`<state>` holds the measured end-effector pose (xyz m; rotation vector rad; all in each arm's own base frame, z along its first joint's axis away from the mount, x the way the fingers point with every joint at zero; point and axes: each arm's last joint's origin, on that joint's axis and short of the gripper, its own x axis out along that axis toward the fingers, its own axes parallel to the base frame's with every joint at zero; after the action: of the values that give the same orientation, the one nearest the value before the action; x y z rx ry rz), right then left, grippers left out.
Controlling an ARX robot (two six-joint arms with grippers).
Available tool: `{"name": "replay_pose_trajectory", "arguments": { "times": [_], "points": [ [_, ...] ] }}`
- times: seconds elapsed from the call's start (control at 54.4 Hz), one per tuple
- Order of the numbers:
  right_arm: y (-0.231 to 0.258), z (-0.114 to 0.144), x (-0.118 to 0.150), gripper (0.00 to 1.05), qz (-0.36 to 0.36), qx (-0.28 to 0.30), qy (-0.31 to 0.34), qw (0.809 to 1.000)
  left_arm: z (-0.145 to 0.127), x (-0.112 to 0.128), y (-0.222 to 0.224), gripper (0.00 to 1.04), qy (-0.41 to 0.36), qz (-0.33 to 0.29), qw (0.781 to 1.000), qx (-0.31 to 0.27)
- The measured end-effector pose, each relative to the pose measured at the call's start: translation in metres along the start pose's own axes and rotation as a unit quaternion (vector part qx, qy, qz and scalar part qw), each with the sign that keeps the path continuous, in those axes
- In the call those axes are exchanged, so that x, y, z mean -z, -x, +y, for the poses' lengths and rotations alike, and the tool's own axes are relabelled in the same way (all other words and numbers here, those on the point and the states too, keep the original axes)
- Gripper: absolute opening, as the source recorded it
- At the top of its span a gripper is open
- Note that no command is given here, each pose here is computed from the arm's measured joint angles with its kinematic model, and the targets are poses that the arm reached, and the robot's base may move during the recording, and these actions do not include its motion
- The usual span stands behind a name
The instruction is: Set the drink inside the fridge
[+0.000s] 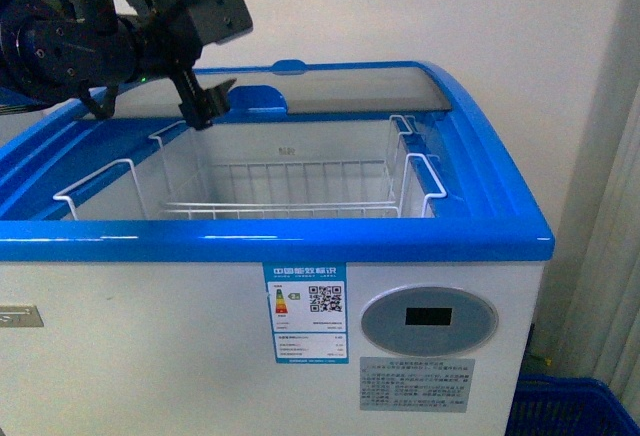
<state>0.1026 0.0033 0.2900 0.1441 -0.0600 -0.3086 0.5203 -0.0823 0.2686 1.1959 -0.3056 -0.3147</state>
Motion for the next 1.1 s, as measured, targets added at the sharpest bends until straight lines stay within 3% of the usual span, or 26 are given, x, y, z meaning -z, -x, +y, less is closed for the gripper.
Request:
{"name": "replay_pose_trajectory", "arguments": {
  "times": [0.129,0.202,0.441,0.533,0.643,0.698,0.827,0.918,1.01,1.102],
  "points": [
    [0.000,0.000,0.000,0.46,0.000,0.001,0.000,1.000,0.013,-0.006,0.002,0.97,0.023,0.013,0.997,-0.071],
    [0.000,0.000,0.000,0.46,0.000,0.001,0.000,1.000,0.020,-0.010,0.015,0.97,0.079,0.036,0.992,-0.089],
    [0.000,0.000,0.000,0.46,0.000,0.001,0.000,1.000,0.019,-0.030,0.094,0.97,0.292,0.111,0.949,-0.045],
    [0.000,0.000,0.000,0.46,0.000,0.001,0.000,1.000,0.015,-0.046,0.142,0.97,0.369,0.133,0.920,-0.014],
    [0.000,0.000,0.000,0.46,0.000,0.001,0.000,1.000,-0.001,-0.071,0.235,0.97,0.485,0.152,0.861,0.018],
    [0.000,0.000,0.000,0.46,0.000,0.001,0.000,1.000,-0.008,-0.077,0.268,0.96,0.511,0.161,0.844,0.015],
    [0.000,0.000,0.000,0.46,0.004,-0.006,0.003,1.000,-0.021,-0.082,0.331,0.79,0.534,0.169,0.822,-0.100],
    [-0.003,-0.001,-0.006,0.46,0.084,-0.071,0.058,0.992,-0.035,-0.076,0.368,0.68,0.547,0.169,0.813,-0.105],
    [-0.003,-0.003,-0.016,0.46,0.185,-0.175,0.124,0.959,-0.054,-0.069,0.399,0.52,0.553,0.164,0.806,-0.130],
    [-0.011,0.004,-0.018,0.46,0.201,-0.248,0.172,0.932,-0.058,-0.070,0.406,0.40,0.554,0.150,0.806,-0.142]
  ]
}}
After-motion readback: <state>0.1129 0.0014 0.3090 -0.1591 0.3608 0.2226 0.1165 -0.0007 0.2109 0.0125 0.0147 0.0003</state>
